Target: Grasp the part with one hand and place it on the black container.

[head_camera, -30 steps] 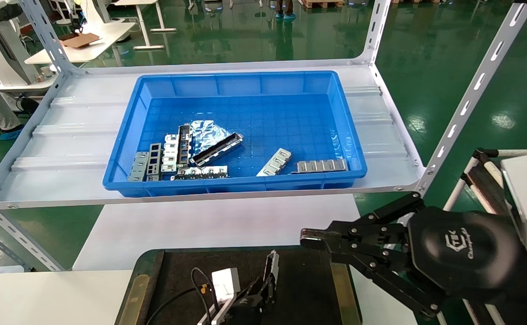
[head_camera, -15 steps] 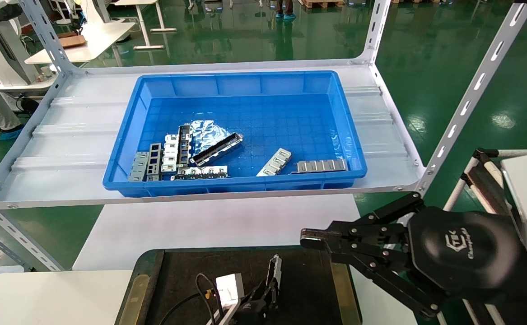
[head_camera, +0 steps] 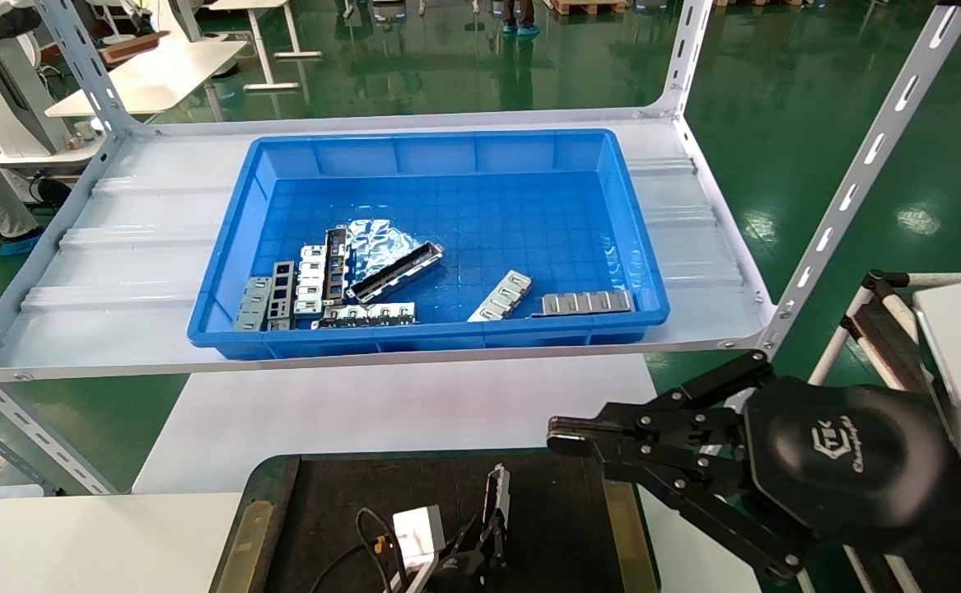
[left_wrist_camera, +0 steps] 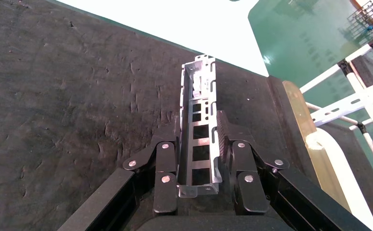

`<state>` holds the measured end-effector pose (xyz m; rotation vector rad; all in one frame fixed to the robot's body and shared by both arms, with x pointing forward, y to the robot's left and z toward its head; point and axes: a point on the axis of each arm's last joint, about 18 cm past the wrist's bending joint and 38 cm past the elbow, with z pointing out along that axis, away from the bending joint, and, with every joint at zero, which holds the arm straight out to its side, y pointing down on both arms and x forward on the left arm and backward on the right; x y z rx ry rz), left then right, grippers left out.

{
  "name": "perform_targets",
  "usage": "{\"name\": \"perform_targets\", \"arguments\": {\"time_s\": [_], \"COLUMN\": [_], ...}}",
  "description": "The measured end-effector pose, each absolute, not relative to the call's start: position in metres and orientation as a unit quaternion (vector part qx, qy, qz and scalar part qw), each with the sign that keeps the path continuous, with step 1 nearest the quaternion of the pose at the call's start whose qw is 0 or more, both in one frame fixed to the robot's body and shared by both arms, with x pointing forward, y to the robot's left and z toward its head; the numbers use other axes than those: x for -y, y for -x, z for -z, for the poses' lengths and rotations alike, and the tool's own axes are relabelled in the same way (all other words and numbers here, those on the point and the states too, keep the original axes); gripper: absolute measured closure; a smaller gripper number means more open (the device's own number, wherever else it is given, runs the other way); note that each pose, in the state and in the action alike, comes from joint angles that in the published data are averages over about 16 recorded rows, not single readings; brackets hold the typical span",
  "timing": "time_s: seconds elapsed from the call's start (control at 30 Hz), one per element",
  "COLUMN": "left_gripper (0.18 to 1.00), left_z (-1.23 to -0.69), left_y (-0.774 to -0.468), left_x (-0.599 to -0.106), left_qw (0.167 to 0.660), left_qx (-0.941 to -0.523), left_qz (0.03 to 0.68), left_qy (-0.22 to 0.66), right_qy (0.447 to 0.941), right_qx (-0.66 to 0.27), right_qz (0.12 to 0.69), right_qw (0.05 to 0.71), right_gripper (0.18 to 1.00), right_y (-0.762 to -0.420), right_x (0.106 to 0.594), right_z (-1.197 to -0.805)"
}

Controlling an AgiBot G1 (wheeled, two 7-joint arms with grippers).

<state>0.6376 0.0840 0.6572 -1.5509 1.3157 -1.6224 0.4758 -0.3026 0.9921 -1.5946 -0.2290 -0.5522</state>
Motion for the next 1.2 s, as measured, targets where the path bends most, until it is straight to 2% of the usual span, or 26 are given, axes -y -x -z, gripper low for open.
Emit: {"name": "perform_targets", "arguments": {"time_s": [0.27, 0.5, 0.7, 0.87, 1.2], "left_gripper": [0.815, 0.736, 0.634, 0.531, 0.324], "left_z": [-0.659, -0.665, -0.671, -0.676, -0.690], "left_y": [-0.637, -0.637, -0.638, -0.639, -0.638], "left_x": [-0.081, -0.078, -0.077, -0.081, -0.106], "left_qw": [0.266, 0.265, 0.266, 0.265, 0.245], "left_qx": [-0.481, -0.477, -0.478, -0.486, -0.523], "left_qz": [0.610, 0.618, 0.625, 0.629, 0.633], "left_qy": [0.571, 0.566, 0.557, 0.545, 0.515], "right_qy": [0.704, 0.704, 0.704, 0.704, 0.704], "right_qx": [0.101, 0.101, 0.101, 0.101, 0.101], "right_qz": [0.244, 0.244, 0.244, 0.244, 0.244], "right_qw": [0.659, 0.659, 0.659, 0.659, 0.659], "right_gripper": [0.943, 0.874, 0.768, 0.642, 0.405], "right_y": [-0.476, -0.476, -0.476, -0.476, -0.476], "right_x": [0.303, 0.303, 0.303, 0.303, 0.303], "right_z": [-0.992, -0.992, -0.992, -0.992, -0.992]}}
